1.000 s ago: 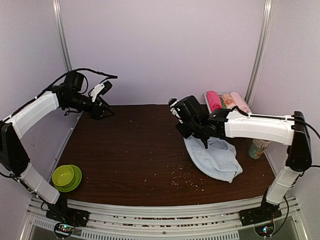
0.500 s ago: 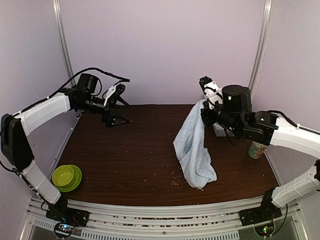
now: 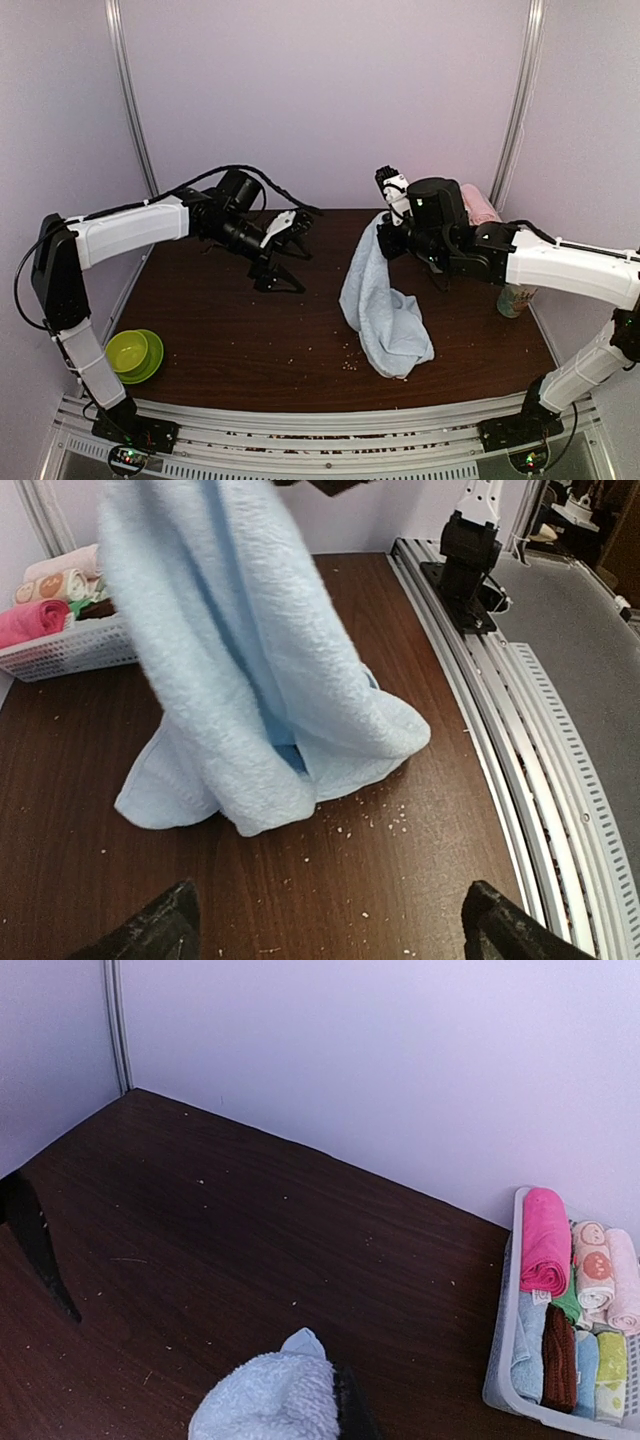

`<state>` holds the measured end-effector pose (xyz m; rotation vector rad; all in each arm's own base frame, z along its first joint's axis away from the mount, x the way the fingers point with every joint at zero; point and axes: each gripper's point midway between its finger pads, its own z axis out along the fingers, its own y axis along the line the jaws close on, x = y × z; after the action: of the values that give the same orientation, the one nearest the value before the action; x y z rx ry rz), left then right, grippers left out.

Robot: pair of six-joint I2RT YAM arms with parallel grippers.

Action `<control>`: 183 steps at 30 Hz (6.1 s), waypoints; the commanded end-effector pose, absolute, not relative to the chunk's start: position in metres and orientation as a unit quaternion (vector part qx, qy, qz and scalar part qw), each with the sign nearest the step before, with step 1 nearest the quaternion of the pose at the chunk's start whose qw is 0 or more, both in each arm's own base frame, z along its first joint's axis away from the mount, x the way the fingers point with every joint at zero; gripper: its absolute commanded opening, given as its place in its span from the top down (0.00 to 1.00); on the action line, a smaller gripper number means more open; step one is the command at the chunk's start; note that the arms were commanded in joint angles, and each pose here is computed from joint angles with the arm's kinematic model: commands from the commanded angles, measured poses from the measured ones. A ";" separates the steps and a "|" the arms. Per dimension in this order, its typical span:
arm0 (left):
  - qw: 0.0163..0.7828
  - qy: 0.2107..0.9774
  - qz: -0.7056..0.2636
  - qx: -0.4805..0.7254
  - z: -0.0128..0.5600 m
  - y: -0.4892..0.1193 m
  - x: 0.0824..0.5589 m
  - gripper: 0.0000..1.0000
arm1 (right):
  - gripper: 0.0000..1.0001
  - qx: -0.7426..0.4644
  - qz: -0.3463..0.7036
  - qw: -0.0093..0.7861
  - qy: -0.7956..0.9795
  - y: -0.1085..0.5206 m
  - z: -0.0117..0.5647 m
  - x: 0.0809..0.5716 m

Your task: Roll the towels

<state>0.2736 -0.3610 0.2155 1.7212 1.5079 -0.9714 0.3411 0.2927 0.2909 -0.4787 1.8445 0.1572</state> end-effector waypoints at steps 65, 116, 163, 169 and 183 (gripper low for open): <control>0.016 0.709 -0.468 0.527 0.011 -0.499 0.264 0.33 | 1.00 -0.024 -0.088 0.577 0.812 0.145 0.277 0.323; -0.083 0.768 -0.476 0.420 -0.033 -0.503 0.230 0.55 | 1.00 -0.003 -0.102 0.586 0.804 0.134 0.283 0.322; 0.402 0.834 0.118 0.359 0.196 -0.099 0.397 1.00 | 0.62 -0.408 0.046 0.377 0.830 0.437 0.170 0.330; 0.406 0.822 0.170 0.363 0.184 -0.067 0.401 1.00 | 0.37 -0.378 0.113 0.387 0.834 0.390 0.198 0.344; 0.428 0.802 0.156 0.386 0.182 -0.071 0.389 1.00 | 0.32 -0.300 0.082 0.291 0.905 0.338 0.127 0.416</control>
<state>0.3849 -0.0714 0.1607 1.0037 2.0890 0.3791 0.4245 0.3201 0.1737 -0.7265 2.2675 0.1513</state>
